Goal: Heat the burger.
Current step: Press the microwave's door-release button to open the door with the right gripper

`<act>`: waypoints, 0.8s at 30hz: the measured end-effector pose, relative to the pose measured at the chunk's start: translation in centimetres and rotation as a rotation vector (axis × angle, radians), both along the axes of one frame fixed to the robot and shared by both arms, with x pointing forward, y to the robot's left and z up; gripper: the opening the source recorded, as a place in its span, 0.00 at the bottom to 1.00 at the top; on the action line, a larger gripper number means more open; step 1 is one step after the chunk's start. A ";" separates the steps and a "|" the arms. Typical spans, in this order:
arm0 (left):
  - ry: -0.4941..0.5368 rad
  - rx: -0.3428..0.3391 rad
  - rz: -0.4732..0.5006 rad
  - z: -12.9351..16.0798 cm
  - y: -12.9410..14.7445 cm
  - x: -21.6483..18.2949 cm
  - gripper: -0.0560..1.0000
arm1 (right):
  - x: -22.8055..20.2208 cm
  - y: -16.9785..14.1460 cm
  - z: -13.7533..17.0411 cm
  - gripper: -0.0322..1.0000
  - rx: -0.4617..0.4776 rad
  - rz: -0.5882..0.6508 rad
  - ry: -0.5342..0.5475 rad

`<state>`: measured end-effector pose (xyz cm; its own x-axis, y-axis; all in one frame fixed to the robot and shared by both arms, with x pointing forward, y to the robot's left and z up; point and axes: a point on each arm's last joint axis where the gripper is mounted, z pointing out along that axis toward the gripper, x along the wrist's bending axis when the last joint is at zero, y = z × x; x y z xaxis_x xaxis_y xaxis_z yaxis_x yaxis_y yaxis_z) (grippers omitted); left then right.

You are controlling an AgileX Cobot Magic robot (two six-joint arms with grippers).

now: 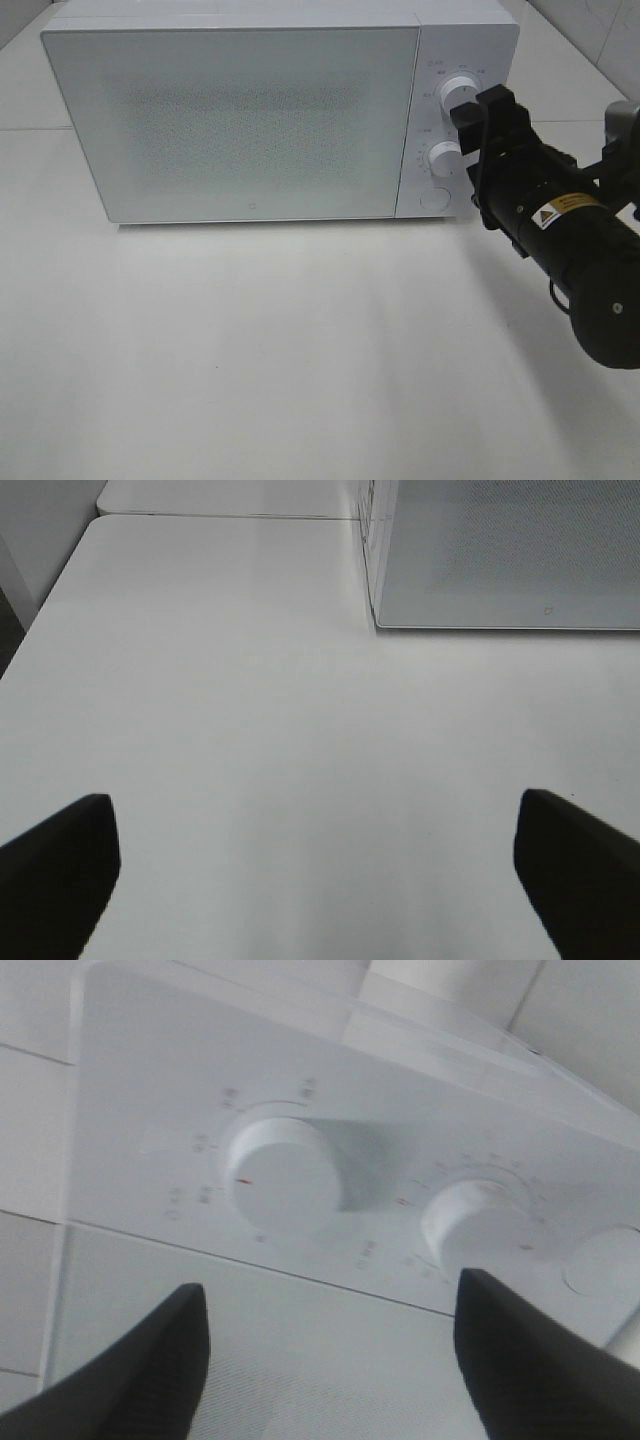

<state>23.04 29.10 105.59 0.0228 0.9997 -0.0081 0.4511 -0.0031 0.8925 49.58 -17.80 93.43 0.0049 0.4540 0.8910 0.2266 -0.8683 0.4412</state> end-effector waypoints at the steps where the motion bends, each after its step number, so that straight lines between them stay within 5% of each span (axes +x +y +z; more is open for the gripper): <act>1: 0.000 0.000 0.000 0.0 0.0 0.0 0.99 | 0.0 0.0 0.0 0.69 0.000 0.000 0.000; 6: 0.000 0.000 0.000 0.0 0.0 0.0 0.99 | -0.4 0.0 2.2 0.69 -0.122 0.031 -0.096; 8: 0.000 0.000 0.000 0.0 0.0 0.0 0.99 | -1.0 -0.1 3.7 0.69 -0.267 0.070 -0.120; 15: 0.000 0.000 0.000 0.0 0.0 0.0 0.99 | -1.7 -0.3 4.6 0.69 -0.474 0.130 -0.105; 24: 0.000 0.000 0.000 0.0 0.0 0.0 0.99 | -2.5 -1.0 6.9 0.69 -0.877 0.302 -0.046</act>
